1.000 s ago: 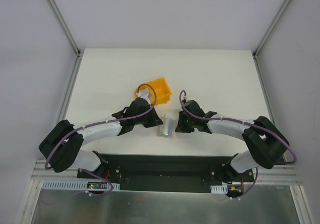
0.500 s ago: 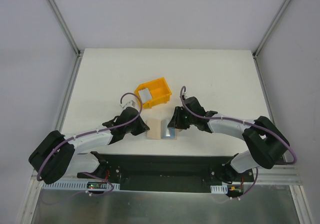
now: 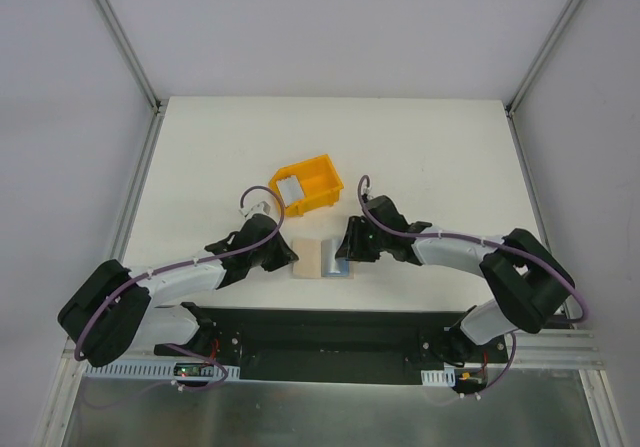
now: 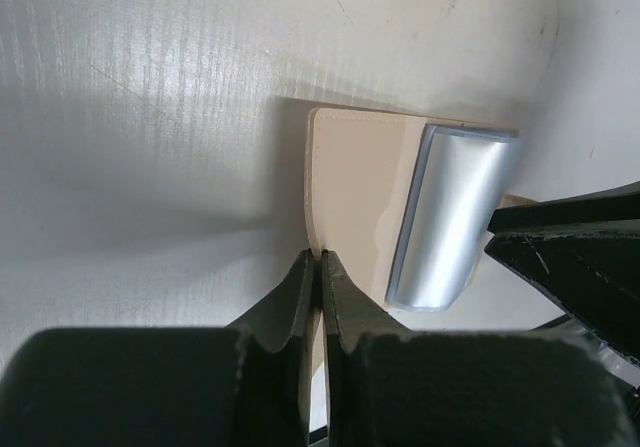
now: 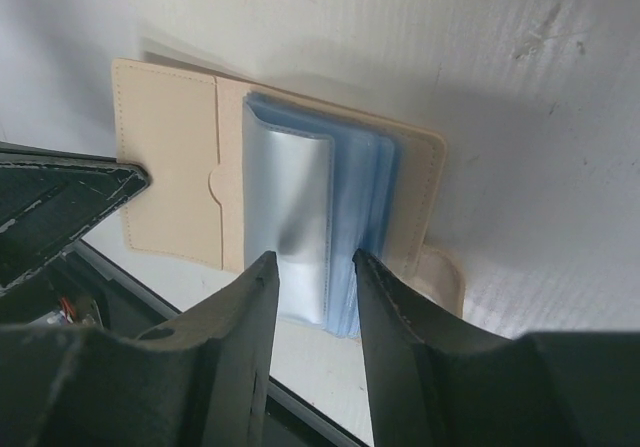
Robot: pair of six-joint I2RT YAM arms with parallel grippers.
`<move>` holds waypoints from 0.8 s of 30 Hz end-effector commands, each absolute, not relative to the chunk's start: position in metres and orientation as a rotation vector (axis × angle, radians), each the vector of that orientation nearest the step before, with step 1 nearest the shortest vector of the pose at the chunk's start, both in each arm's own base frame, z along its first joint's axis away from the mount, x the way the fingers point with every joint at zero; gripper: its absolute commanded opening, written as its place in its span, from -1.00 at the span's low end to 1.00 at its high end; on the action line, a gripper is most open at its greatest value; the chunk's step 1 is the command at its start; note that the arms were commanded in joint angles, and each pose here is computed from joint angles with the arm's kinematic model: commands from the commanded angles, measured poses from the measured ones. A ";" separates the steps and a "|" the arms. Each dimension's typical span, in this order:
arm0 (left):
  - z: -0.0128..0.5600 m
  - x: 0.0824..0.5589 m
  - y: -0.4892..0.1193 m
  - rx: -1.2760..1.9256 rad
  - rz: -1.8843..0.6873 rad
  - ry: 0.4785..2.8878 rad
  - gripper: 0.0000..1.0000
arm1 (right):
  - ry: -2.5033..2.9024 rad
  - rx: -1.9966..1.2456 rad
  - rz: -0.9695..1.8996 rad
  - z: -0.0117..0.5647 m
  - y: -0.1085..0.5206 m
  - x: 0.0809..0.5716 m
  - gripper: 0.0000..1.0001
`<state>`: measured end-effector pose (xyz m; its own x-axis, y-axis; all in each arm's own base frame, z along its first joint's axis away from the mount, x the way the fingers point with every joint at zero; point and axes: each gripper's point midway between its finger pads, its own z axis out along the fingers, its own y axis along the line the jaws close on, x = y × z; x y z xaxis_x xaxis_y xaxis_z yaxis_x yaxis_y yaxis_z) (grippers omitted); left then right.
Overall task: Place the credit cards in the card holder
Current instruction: Turn over the card slot in the card holder.
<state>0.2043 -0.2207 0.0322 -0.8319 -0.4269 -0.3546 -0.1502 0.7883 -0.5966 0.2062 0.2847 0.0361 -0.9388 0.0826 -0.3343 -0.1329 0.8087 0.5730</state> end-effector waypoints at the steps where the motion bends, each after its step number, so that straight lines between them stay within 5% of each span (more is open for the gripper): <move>1: 0.029 0.209 -0.215 -0.455 -0.740 2.491 -1.00 | 2.652 -0.030 0.850 0.038 0.289 0.211 -0.20; 24: 0.024 0.207 -0.218 -0.455 -0.756 2.509 -1.00 | 2.628 -0.201 0.998 0.056 0.337 0.207 -0.15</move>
